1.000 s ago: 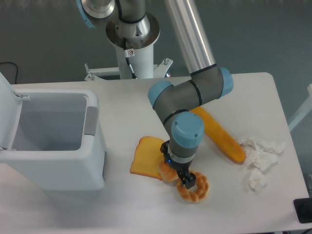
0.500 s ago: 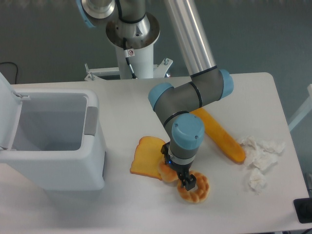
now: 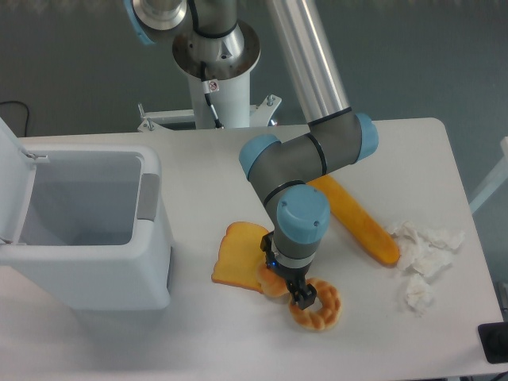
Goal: Pick up the round bread
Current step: 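Close the gripper fingers around the round bun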
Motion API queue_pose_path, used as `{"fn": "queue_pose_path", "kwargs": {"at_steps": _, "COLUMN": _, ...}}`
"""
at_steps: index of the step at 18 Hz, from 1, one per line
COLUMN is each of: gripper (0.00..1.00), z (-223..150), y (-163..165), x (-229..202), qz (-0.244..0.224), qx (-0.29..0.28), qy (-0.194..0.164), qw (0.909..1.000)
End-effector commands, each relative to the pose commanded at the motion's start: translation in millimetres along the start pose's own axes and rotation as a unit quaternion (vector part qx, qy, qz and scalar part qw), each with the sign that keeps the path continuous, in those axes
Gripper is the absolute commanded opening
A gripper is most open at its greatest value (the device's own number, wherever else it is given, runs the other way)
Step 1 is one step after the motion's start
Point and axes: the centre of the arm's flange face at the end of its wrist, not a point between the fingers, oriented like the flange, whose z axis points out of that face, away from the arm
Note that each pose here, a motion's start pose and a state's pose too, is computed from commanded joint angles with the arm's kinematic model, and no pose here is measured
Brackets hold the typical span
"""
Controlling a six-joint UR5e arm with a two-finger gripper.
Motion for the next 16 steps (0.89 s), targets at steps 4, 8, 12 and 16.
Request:
{"fn": "queue_pose_path", "kwargs": {"at_steps": 4, "gripper": 0.63, "z": 1.5, "y": -1.0, "x": -2.0, "qz": 0.002, "qx": -0.001, "qy": -0.001, "qw": 1.0000}}
{"fn": "queue_pose_path", "kwargs": {"at_steps": 8, "gripper": 0.60, "z": 2.4, "y": -1.0, "x": -2.8, "qz": 0.000, "qx": -0.001, "qy": 0.000, "qw": 1.0000}}
{"fn": "queue_pose_path", "kwargs": {"at_steps": 12, "gripper": 0.60, "z": 11.3, "y": -0.7, "x": -4.3, "qz": -0.001, "qx": -0.001, "qy": 0.005, "qw": 1.0000}}
{"fn": "queue_pose_path", "kwargs": {"at_steps": 16, "gripper": 0.60, "z": 10.9, "y": -0.9, "x": -6.3, "qz": -0.003, "qx": -0.001, "qy": 0.004, "qw": 1.0000}}
